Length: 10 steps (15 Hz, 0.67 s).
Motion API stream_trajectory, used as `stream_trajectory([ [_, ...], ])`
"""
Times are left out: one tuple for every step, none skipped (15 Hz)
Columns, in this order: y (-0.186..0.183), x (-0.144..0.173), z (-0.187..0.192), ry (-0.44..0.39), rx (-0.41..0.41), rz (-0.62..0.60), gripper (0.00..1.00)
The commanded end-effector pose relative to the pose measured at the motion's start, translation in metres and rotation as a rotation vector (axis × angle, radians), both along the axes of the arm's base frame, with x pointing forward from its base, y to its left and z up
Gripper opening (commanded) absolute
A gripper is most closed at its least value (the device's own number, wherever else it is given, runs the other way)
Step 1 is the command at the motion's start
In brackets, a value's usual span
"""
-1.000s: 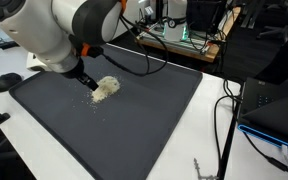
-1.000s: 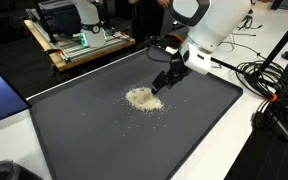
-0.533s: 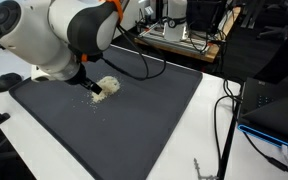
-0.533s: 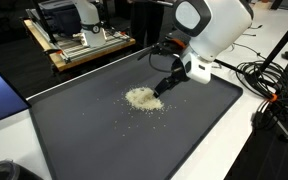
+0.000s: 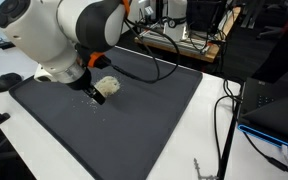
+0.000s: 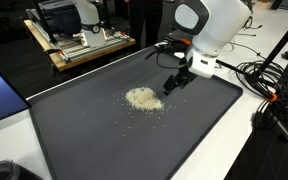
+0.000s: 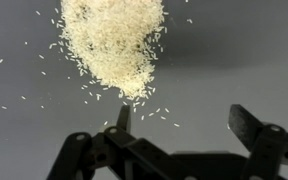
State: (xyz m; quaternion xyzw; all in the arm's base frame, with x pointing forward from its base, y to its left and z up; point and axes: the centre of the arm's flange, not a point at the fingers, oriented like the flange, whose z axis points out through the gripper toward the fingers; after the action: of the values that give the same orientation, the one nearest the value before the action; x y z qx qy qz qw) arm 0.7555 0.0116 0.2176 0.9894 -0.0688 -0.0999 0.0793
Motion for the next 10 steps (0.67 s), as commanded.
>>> stream_trajectory([
  [-0.007, -0.075, 0.011, -0.097, 0.044, -0.075, 1.0],
  [-0.012, -0.075, 0.013, -0.132, 0.051, -0.085, 1.0],
  [-0.016, -0.076, 0.015, -0.153, 0.047, -0.094, 1.0],
  [-0.019, -0.078, 0.017, -0.167, 0.048, -0.104, 1.0],
  [-0.023, -0.081, 0.019, -0.178, 0.045, -0.106, 1.0],
  [-0.026, -0.086, 0.021, -0.184, 0.036, -0.106, 1.0],
  [-0.029, -0.091, 0.022, -0.192, 0.033, -0.103, 1.0],
  [-0.032, -0.097, 0.024, -0.198, 0.027, -0.099, 1.0],
  [-0.035, -0.104, 0.025, -0.206, 0.028, -0.101, 1.0],
  [-0.038, -0.111, 0.026, -0.213, 0.021, -0.1, 1.0],
])
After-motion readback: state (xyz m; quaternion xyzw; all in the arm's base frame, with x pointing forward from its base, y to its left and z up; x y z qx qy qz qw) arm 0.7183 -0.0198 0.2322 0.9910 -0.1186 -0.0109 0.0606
